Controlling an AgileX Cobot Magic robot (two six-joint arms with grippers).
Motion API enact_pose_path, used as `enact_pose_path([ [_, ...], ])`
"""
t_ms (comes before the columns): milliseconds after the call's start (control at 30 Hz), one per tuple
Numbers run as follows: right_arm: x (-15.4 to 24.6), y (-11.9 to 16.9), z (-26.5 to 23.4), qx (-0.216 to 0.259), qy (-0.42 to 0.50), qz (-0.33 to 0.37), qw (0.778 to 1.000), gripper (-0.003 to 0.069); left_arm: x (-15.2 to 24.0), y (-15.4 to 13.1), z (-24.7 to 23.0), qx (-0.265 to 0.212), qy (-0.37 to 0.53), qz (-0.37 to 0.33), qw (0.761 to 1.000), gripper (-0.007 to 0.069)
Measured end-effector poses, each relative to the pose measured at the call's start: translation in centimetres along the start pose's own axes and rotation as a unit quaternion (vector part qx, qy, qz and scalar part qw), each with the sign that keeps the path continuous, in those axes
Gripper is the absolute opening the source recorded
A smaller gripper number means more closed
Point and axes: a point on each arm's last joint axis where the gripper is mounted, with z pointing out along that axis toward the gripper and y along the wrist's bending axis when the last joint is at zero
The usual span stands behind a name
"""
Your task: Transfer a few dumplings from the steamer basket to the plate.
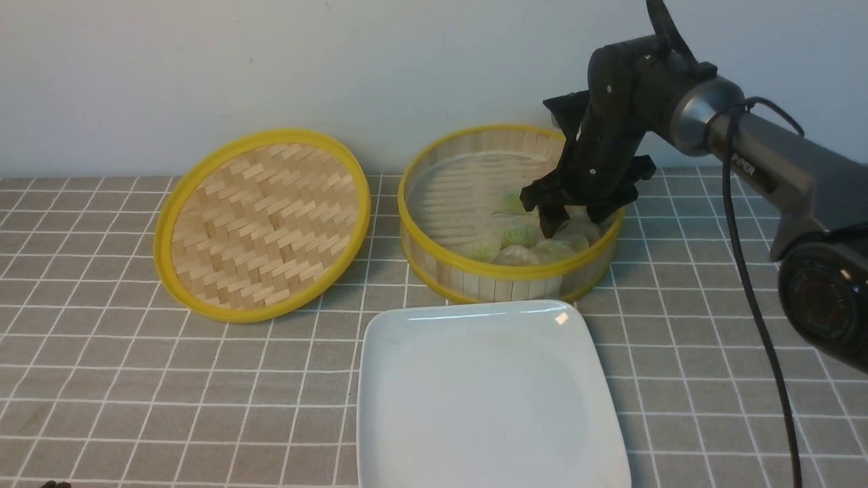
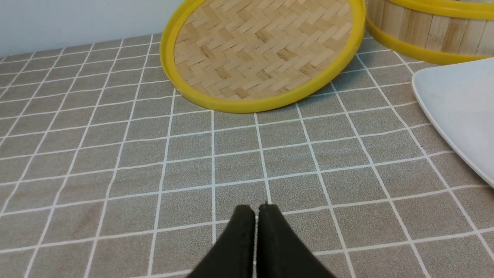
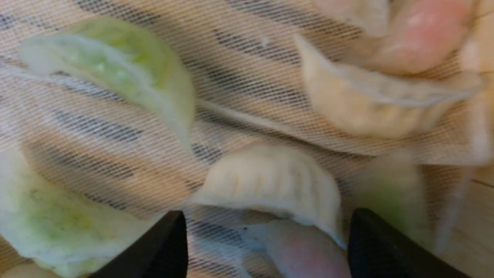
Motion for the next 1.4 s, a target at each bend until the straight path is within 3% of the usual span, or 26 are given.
enact_pose_path([
  [200,0.0,0.7,0.1,-0.041,-0.001,0.001,0.999,0.0505,0.0,0.0,0.0,0.0,0.0,0.0,1.0,-0.0005],
  [533,-0.4,-0.1,0.1,0.005,-0.023,-0.02,1.0,0.0505,0.0,0.0,0.0,0.0,0.0,0.0,1.0,-0.0005],
  [700,-0.9,0.1,0.1,-0.004,-0.05,-0.017,0.999,0.0498,0.0,0.0,0.0,0.0,0.0,0.0,1.0,-0.0005],
  [867,-1.0,0.5,0.2,-0.027,-0.054,-0.011,0.998,0.0432,0.0,0.0,0.0,0.0,0.0,0.0,1.0,-0.0005],
  [1000,-0.7,0.6,1.1,-0.031,-0.039,-0.028,0.998,0.0279,0.0,0.0,0.0,0.0,0.0,0.0,1.0,-0.0005],
  [1033,-0.6,0.6,1.0,-0.032,-0.038,-0.028,0.998,0.0279,0.0,0.0,0.0,0.0,0.0,0.0,1.0,-0.0005],
  [1067,-0.5,0.6,1.1,-0.032,-0.032,-0.032,0.998,0.0195,0.0,0.0,0.0,0.0,0.0,0.0,1.0,-0.0005],
  [1233,-0.5,0.6,0.5,-0.034,-0.026,-0.035,0.998,0.0172,0.0,0.0,0.0,0.0,0.0,0.0,1.0,-0.0005],
  [1400,-1.5,0.7,-4.5,-0.034,-0.062,-0.039,0.997,0.0172,0.0,0.0,0.0,0.0,0.0,0.0,1.0,-0.0005],
])
